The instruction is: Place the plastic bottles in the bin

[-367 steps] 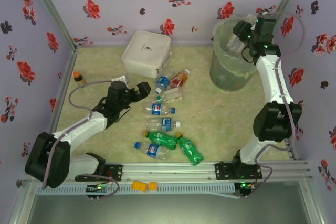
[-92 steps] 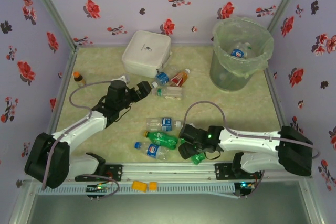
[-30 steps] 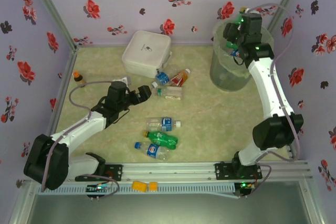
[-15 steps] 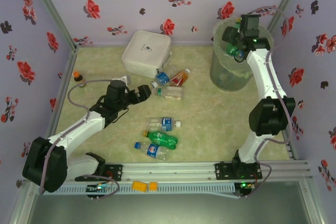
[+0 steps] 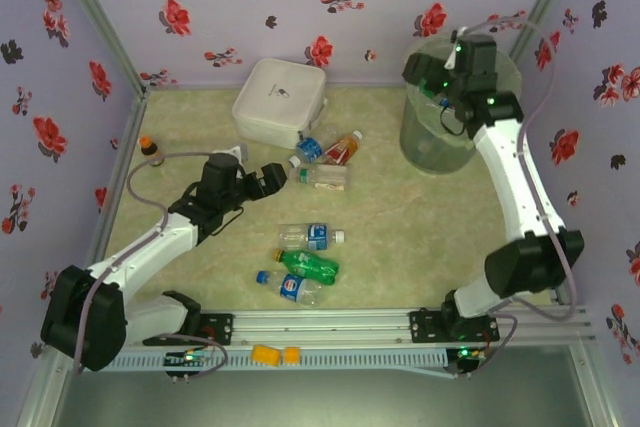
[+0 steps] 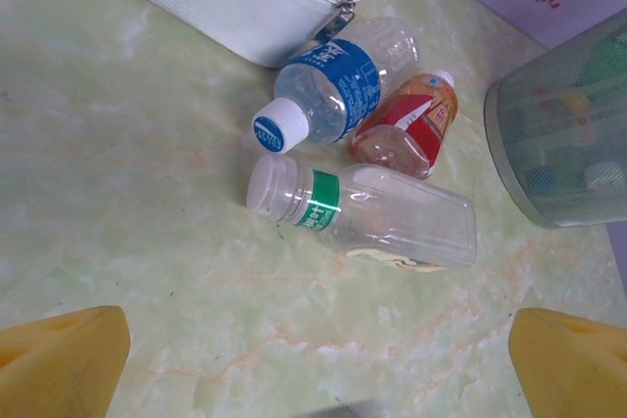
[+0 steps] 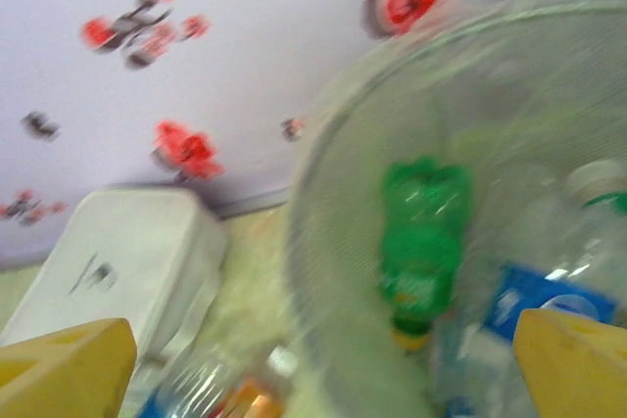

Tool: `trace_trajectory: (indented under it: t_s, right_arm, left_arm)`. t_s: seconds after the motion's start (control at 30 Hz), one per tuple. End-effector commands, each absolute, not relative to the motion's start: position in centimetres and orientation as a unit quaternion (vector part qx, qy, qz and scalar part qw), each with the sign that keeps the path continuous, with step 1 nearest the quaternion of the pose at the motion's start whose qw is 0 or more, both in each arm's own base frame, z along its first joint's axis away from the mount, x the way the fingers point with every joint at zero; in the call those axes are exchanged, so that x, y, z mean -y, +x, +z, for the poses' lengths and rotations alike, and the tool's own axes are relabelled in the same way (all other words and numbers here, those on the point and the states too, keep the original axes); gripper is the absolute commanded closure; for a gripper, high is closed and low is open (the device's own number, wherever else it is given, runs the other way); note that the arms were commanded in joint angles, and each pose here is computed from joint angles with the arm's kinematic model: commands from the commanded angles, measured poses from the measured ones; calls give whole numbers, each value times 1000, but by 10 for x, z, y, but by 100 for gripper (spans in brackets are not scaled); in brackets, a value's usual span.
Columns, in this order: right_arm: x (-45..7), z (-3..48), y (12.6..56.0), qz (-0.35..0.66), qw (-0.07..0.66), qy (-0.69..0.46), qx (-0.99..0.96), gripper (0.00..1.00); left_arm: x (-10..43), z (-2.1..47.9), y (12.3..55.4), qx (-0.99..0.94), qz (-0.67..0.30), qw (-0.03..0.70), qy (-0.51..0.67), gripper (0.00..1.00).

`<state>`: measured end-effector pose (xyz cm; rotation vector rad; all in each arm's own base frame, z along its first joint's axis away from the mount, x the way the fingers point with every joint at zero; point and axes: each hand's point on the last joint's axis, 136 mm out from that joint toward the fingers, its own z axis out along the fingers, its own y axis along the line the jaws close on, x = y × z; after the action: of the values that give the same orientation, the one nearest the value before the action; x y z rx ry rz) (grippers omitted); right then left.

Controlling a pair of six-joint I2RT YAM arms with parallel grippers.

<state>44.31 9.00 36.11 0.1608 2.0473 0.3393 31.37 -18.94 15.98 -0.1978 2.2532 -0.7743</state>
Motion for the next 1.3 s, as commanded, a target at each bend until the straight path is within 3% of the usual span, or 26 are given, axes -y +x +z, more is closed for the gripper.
trace_trajectory:
  t_s: [0.0, 0.27, 0.5, 0.93, 1.27]
  right_arm:
    - [-124, 344, 419, 159, 502, 25, -850, 0]
    - [-185, 262, 361, 233, 445, 19, -864, 0]
    - [-201, 214, 334, 242, 404, 25, -882, 0]
    - [-175, 199, 308, 220, 410, 43, -884, 0]
    - [-158, 199, 298, 194, 423, 48, -884, 0]
  left_arm:
    - [189, 173, 304, -883, -290, 363, -64, 0]
    - [202, 152, 259, -902, -304, 272, -140, 0]
    - [224, 128, 222, -901, -318, 214, -204, 0]
    - [257, 106, 203, -915, -312, 166, -197, 0]
    - [285, 104, 234, -913, -312, 195, -178, 0]
